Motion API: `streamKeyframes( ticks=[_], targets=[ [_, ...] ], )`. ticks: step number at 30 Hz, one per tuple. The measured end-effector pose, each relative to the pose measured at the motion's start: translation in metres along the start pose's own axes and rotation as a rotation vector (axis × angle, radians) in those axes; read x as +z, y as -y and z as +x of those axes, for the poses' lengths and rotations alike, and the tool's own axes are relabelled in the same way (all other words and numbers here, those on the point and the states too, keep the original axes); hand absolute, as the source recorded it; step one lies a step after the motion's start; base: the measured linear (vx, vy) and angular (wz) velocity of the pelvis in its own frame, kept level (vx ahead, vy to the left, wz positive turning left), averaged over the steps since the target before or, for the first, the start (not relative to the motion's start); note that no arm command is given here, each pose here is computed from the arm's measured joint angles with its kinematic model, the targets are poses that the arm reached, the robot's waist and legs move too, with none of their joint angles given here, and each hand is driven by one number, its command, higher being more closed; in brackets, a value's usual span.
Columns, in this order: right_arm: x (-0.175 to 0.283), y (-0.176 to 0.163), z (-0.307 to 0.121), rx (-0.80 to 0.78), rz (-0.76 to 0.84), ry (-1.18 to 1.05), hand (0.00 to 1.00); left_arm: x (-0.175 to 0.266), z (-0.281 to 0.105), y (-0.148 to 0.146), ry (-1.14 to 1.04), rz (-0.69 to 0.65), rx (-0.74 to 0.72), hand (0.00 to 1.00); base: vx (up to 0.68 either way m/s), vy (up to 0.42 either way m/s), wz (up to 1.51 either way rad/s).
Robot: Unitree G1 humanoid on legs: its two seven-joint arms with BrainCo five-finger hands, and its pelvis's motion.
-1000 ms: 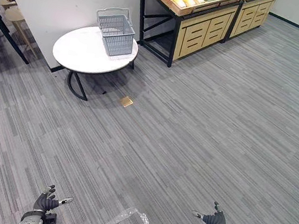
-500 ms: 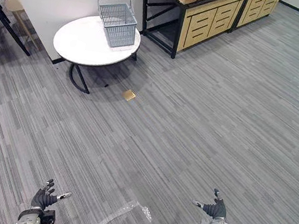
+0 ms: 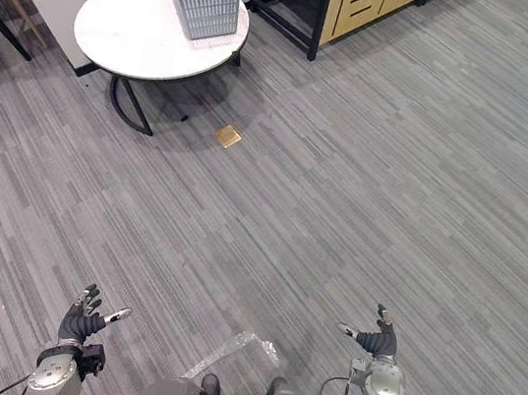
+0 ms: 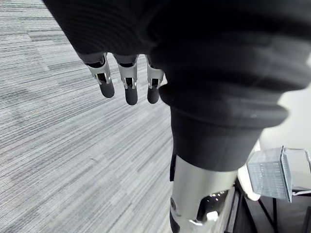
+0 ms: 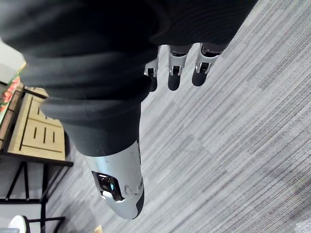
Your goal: Pick vegetable in the basket
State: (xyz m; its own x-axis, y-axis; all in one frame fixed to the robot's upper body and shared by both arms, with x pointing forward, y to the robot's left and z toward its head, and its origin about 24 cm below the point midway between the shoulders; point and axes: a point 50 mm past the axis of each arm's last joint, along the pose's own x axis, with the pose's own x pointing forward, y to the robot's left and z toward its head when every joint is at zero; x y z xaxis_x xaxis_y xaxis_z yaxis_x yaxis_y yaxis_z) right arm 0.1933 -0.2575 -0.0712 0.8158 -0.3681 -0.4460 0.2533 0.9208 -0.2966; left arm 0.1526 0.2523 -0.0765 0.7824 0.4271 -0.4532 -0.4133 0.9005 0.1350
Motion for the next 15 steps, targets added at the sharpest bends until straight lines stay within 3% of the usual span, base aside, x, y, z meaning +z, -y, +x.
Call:
streamKeyframes(
  ticks=[7, 15],
  targets=[
    [0.004, 0.013, -0.001, -0.018, -0.034, 0.024, 0.00, 0.012, 0.014, 0.022, 0.020, -0.024, -0.045, 0.00, 0.65, -0.088, 0.69],
    [0.019, -0.017, -0.003, 0.066, 0.025, 0.084, 0.00, -0.001, 0.008, 0.029, -0.026, -0.037, -0.076, 0.00, 0.63, -0.204, 0.19]
  ],
)
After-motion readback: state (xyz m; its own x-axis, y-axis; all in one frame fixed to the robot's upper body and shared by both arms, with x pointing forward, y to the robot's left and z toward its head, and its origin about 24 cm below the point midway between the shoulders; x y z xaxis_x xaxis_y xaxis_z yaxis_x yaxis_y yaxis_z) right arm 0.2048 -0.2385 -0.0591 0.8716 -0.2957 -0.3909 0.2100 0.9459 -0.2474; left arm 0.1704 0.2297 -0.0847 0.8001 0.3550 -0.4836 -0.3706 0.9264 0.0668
